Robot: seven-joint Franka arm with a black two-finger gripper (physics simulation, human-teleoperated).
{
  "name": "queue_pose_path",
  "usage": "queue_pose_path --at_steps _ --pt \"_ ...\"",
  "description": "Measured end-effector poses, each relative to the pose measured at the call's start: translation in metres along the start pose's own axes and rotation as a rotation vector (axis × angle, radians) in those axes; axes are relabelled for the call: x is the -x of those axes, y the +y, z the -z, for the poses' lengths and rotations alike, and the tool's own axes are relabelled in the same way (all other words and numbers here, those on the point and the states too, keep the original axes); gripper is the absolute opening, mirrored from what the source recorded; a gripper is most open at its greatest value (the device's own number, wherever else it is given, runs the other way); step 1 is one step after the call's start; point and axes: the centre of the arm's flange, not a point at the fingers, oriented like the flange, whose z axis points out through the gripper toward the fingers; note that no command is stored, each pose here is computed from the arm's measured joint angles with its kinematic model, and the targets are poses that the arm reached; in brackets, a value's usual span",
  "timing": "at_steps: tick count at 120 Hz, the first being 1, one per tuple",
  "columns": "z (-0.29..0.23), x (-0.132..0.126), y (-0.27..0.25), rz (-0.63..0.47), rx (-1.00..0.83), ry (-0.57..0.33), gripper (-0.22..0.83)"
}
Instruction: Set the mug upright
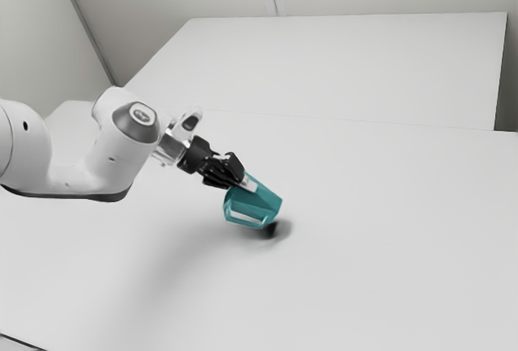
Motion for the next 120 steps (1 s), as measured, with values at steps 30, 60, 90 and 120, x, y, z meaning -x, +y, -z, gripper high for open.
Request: queue_pose_path --at_steps 30,60,90,120 --pt "0.011 -0.014 0.011 -0.063 -0.24 -0.094 -0.16" --pt "0.017 -0.029 0.012 -0.089 -0.508 -0.148 -0.16" --pt "-0.009 -0.04 0.022 -0.082 -0.67 -0.176 -0.16" --pt "-0.029 -0.034 0.045 -0.056 -0.781 -0.196 -0.16"
